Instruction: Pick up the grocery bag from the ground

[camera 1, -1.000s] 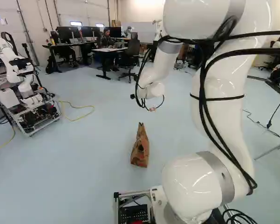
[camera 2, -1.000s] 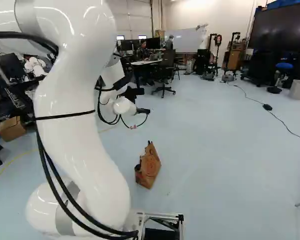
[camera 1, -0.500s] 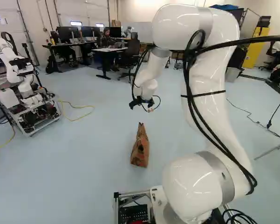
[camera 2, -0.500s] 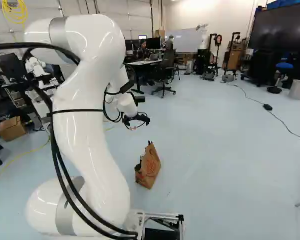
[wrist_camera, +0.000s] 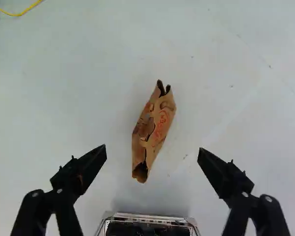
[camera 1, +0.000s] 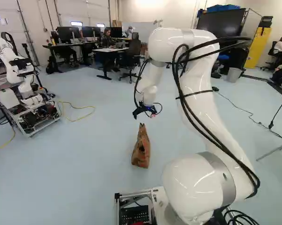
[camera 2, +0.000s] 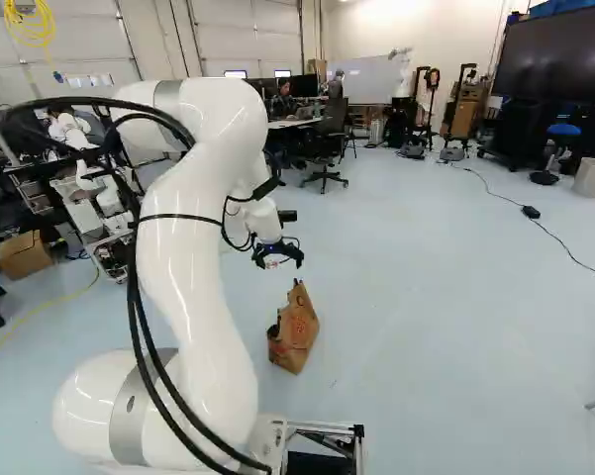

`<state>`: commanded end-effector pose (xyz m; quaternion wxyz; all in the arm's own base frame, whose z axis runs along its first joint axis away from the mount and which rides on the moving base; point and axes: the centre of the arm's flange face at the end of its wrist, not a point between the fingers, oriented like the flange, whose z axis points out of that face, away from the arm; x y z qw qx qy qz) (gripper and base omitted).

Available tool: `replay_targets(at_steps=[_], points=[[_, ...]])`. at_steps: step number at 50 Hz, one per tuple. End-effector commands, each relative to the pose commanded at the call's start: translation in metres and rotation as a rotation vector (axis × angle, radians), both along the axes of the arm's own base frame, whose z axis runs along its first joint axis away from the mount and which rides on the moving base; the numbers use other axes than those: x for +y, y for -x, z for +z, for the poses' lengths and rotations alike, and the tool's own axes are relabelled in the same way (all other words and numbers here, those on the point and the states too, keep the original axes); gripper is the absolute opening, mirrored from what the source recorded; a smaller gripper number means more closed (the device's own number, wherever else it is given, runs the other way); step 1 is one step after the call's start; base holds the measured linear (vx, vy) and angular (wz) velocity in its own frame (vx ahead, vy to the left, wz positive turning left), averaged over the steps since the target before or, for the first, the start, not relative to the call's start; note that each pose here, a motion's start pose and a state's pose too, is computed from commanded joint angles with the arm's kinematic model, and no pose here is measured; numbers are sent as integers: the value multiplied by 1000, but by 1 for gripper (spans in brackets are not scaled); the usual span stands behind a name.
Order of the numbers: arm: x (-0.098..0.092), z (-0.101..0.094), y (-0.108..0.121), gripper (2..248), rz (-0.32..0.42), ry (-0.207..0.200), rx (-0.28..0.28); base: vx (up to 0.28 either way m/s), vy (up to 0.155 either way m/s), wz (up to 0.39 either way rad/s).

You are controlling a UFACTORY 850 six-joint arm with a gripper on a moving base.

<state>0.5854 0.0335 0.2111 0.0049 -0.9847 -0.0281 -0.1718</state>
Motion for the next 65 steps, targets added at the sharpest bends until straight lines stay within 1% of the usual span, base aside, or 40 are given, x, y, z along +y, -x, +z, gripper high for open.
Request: replay_targets(at_steps=[32,65], points=[[1,-88,-17,247,0,5,83,0,0,0],[1,-180,-28,247,0,8,143,0,0,0]])
